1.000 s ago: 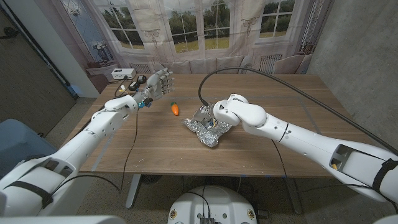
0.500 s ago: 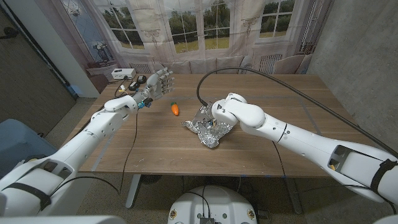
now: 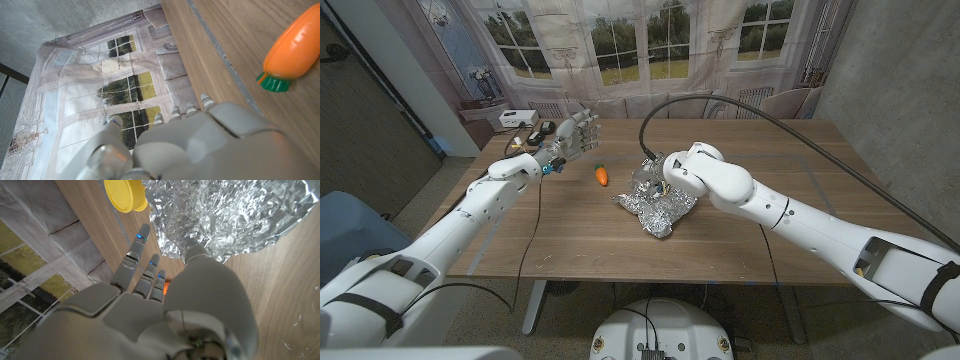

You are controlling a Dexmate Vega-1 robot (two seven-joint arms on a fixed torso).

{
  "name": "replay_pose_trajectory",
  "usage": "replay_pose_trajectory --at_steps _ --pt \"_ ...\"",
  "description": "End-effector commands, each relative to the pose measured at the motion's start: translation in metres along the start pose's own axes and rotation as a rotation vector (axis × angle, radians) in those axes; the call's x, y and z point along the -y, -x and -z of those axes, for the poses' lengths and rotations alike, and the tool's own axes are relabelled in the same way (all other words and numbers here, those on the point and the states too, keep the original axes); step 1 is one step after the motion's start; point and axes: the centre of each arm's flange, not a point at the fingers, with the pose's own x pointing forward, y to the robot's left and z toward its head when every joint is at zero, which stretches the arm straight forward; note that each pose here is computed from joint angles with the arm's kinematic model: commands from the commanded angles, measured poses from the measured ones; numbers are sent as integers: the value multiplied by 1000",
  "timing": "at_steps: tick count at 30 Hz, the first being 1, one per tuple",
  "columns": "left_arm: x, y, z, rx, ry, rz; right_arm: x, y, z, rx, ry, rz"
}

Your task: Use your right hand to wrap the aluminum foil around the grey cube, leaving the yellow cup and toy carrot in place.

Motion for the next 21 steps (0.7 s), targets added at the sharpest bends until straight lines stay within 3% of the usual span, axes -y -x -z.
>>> replay_pose_trajectory --at_steps 1,8,21 --pt "2 -2 0 4 -5 8 6 19 24 -46 -137 84" --pt "3 -2 1 3 -2 13 2 25 44 -22 -326 120" --pt "7 3 -3 32 -17 15 -18 39 75 -8 -675 304"
